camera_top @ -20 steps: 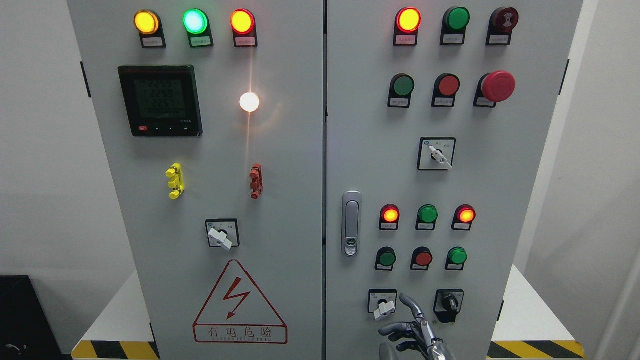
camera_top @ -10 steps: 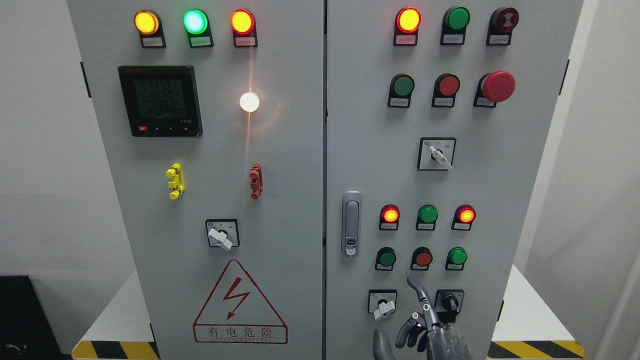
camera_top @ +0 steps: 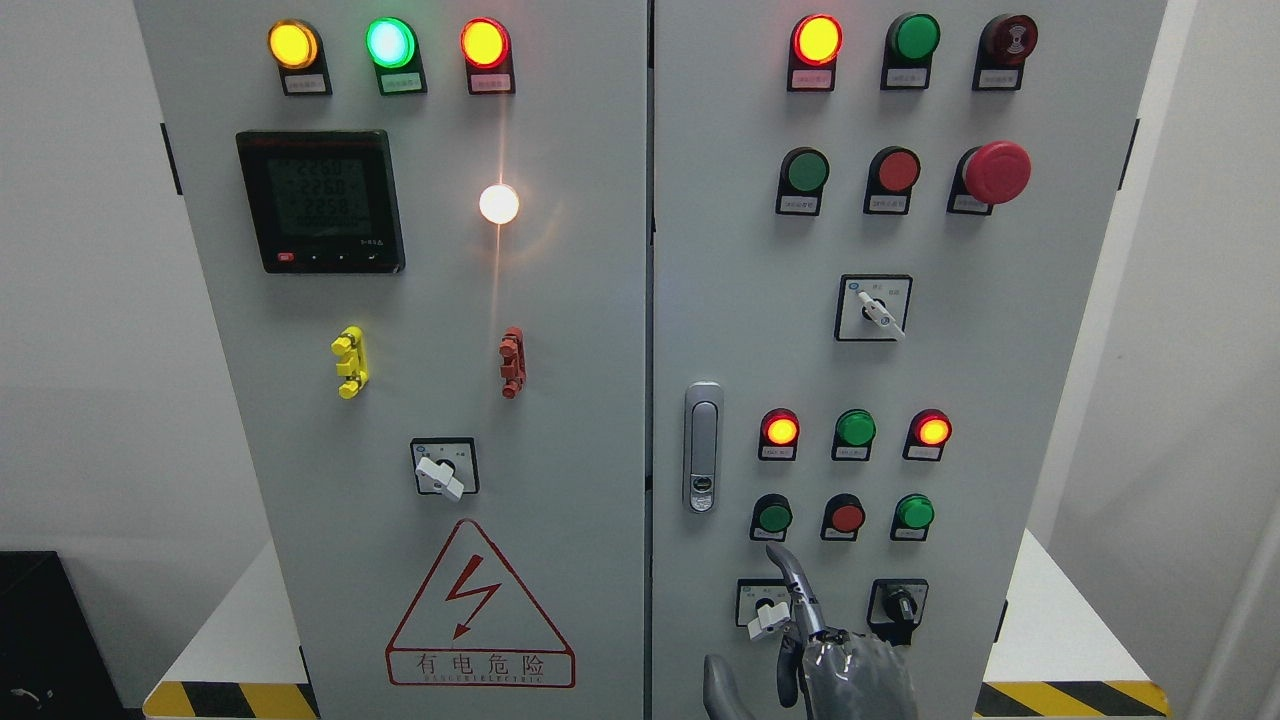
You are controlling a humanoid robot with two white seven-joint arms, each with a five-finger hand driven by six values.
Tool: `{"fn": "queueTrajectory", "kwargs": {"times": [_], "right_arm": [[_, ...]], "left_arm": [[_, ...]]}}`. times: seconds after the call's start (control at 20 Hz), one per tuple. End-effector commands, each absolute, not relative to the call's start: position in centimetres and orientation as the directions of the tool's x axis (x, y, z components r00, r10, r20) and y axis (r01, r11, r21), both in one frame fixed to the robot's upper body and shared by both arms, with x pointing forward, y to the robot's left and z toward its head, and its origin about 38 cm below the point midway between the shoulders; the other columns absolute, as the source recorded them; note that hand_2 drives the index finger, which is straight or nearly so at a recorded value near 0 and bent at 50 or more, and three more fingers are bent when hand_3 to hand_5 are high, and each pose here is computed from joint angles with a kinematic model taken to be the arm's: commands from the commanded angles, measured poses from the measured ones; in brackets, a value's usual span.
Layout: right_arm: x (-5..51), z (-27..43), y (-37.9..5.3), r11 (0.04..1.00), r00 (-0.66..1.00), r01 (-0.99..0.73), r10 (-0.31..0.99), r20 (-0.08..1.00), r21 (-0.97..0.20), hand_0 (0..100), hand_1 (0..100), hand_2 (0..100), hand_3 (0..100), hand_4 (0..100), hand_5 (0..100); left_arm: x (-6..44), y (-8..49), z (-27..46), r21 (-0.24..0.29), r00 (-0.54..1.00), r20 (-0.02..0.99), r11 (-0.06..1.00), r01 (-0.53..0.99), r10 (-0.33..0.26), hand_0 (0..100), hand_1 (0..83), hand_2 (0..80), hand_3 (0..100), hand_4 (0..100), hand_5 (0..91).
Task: Release door handle
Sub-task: 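Raise the right hand up toward the silver door latch handle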
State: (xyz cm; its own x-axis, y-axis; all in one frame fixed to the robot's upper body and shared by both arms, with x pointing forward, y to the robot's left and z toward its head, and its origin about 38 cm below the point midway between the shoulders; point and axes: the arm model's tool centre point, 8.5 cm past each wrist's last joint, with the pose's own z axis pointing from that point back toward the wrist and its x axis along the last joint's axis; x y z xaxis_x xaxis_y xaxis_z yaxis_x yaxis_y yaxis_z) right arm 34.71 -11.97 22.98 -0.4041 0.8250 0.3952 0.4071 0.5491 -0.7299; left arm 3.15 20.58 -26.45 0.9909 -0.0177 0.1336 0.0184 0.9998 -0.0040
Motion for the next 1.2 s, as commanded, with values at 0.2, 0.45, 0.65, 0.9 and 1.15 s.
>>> {"fn": "queueTrajectory", "kwargs": {"times": [0.2,0.45,0.65,0.9,1.15], "right_arm": [[36.5,22.4,-10.9,0.382,-0.361,0.452,0.905,0.227,-0.806,40,26,8,100,100,100],[37.5,23.2,-10.6,0.32,-0.343,0.489,0.926,0.159,-0.812,39,25,7,100,100,100],[38.3,23.5,-10.3,0.278,-0.331,0.512,0.937,0.112,-0.813,38,24,7,100,100,100],[39.1,23.2,-10.1,0.245,-0.318,0.512,0.944,0.083,-0.824,38,24,7,100,100,100],[39.2,23.1,-10.0,0.213,-0.305,0.519,0.951,0.054,-0.828,37,24,7,100,100,100]], "left_arm": [[2.0,20.6,-26.5,-0.004,0.993,0.116,1.0,0.017,-0.016,12,55.6,0.0,0,0,0.0],[2.1,20.6,-26.5,-0.004,0.993,0.118,1.0,0.017,-0.016,12,55.6,0.0,0,0,0.0],[2.1,20.6,-26.5,-0.004,0.993,0.118,1.0,0.017,-0.016,12,55.6,0.0,0,0,0.0],[2.1,20.6,-26.5,-0.004,0.993,0.118,1.0,0.017,-0.016,12,55.6,0.0,0,0,0.0],[2.1,20.6,-26.5,-0.004,0.993,0.118,1.0,0.017,-0.016,12,55.6,0.0,0,0,0.0]]}}
